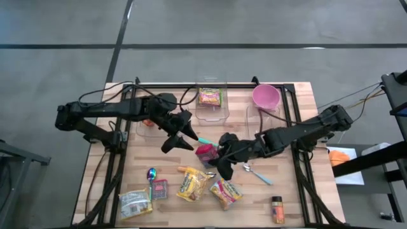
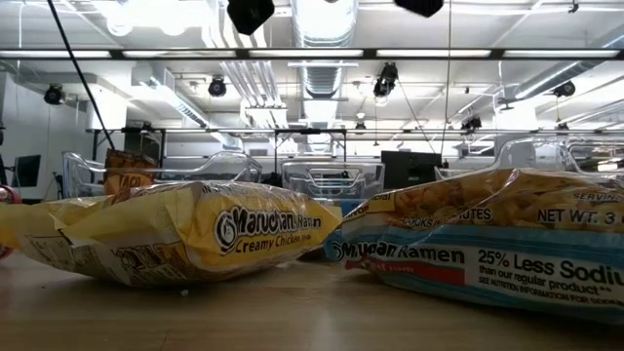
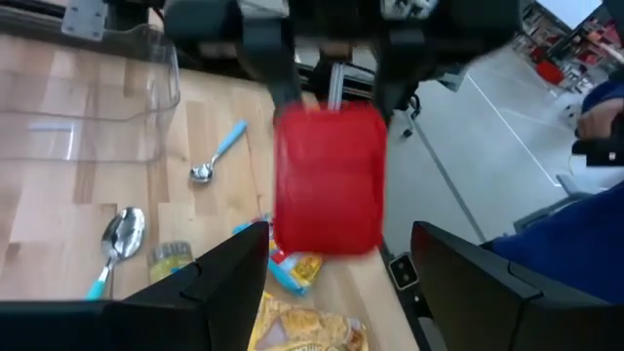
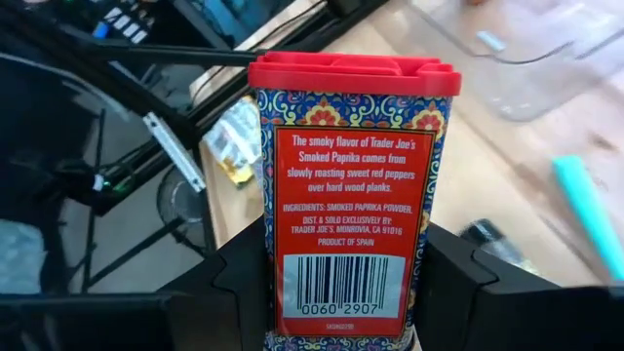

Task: Pick & Place Food Item
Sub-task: Put the right red seasoning can into the left transparent bin

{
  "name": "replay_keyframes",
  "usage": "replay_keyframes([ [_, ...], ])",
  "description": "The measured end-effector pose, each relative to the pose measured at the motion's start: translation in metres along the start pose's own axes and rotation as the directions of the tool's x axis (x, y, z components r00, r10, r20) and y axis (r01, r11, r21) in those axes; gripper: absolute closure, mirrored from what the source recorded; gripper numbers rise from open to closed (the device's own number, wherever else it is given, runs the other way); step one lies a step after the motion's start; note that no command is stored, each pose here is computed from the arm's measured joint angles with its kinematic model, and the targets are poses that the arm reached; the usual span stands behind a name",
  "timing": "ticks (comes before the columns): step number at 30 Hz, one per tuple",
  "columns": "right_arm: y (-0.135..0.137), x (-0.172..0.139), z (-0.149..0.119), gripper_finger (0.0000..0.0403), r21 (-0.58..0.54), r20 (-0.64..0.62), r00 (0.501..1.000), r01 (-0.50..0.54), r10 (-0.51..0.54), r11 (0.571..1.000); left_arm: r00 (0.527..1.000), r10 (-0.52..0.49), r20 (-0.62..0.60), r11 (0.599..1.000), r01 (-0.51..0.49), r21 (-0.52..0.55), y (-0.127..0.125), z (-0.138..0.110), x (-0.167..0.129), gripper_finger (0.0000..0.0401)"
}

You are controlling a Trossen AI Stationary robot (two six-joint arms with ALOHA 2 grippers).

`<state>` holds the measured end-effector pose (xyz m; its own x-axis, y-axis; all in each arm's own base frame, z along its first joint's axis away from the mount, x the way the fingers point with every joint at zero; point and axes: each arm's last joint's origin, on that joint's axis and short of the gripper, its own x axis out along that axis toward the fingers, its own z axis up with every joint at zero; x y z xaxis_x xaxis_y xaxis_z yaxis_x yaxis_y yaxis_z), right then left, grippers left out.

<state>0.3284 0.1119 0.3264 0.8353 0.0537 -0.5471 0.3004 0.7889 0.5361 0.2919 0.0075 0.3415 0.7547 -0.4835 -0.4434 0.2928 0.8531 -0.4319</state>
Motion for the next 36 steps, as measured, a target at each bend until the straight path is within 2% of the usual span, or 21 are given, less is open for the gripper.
replay_keyframes([
  [4,0.002,0.012,0.000,0.0234,-0.016,-0.030,0.999,-0.013,0.012,1.000,1.000,0.003,-0.013,1.000,-0.003,-0.013,0.001,-0.001,0.002,0.0120],
  [12,0.008,0.022,0.013,0.0234,-0.058,-0.024,0.999,-0.024,0.023,0.998,0.999,-0.007,-0.041,0.998,0.004,-0.058,0.003,-0.004,0.009,0.0017],
  [14,0.007,0.023,0.015,0.0234,-0.061,-0.029,0.999,-0.023,0.021,0.998,0.999,-0.015,-0.041,0.999,0.013,-0.050,0.001,-0.004,0.010,0.0006],
  [22,0.002,0.024,0.021,0.0234,-0.047,-0.012,1.000,-0.014,0.014,0.999,0.997,-0.048,-0.055,0.998,0.046,-0.043,-0.004,-0.005,0.014,0.0037],
  [36,0.003,0.026,0.027,0.0234,-0.070,-0.003,0.998,-0.069,0.069,0.995,0.992,-0.086,-0.097,0.995,0.081,-0.054,0.001,-0.009,0.029,0.0040],
])
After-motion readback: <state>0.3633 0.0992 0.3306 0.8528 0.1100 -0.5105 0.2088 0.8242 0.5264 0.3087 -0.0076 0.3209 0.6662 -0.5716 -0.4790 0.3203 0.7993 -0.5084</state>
